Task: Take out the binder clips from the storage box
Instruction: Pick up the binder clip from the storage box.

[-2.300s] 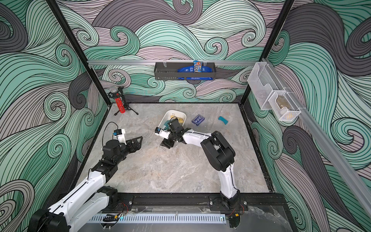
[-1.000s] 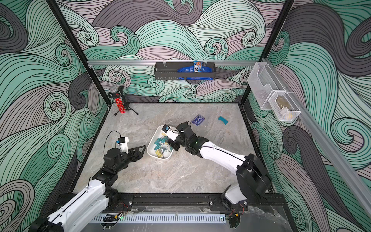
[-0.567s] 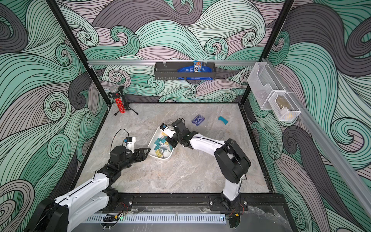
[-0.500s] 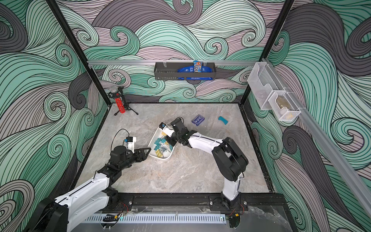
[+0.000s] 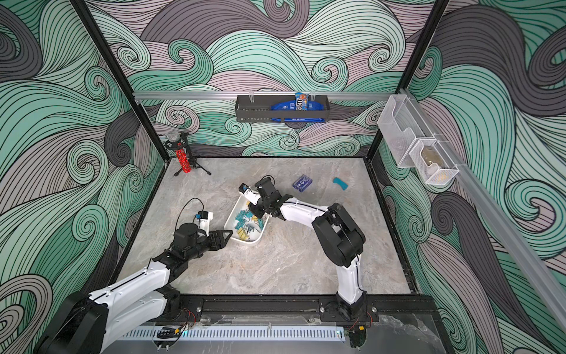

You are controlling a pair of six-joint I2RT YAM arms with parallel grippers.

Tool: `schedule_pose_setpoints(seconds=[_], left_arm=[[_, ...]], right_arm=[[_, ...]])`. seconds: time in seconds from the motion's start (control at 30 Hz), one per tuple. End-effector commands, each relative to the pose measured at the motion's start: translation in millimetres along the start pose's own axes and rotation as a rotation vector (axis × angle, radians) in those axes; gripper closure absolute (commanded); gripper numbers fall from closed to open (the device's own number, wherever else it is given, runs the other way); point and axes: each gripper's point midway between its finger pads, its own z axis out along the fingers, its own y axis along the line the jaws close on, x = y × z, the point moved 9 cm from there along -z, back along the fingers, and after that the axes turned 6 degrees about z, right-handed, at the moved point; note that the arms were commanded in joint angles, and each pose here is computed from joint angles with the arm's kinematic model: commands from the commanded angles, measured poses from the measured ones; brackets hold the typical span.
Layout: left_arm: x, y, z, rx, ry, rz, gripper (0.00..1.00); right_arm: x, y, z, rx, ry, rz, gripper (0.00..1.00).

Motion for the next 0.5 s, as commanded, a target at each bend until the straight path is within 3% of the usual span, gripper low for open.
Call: schedule_pose_setpoints(seconds=[0.0, 0.47], left_arm=[[-10.0, -5.6, 0.3, 0.000, -0.015, 0.028, 0.35], [-8.3, -9.5, 0.4, 0.017, -0.017, 0.030, 0.35]], right_arm=[[-4.8, -5.7, 8.5, 0.033, -0.002, -0.008, 0.69], [-3.7, -19.0, 33.5, 0.107, 0.030, -0.034, 0.75]])
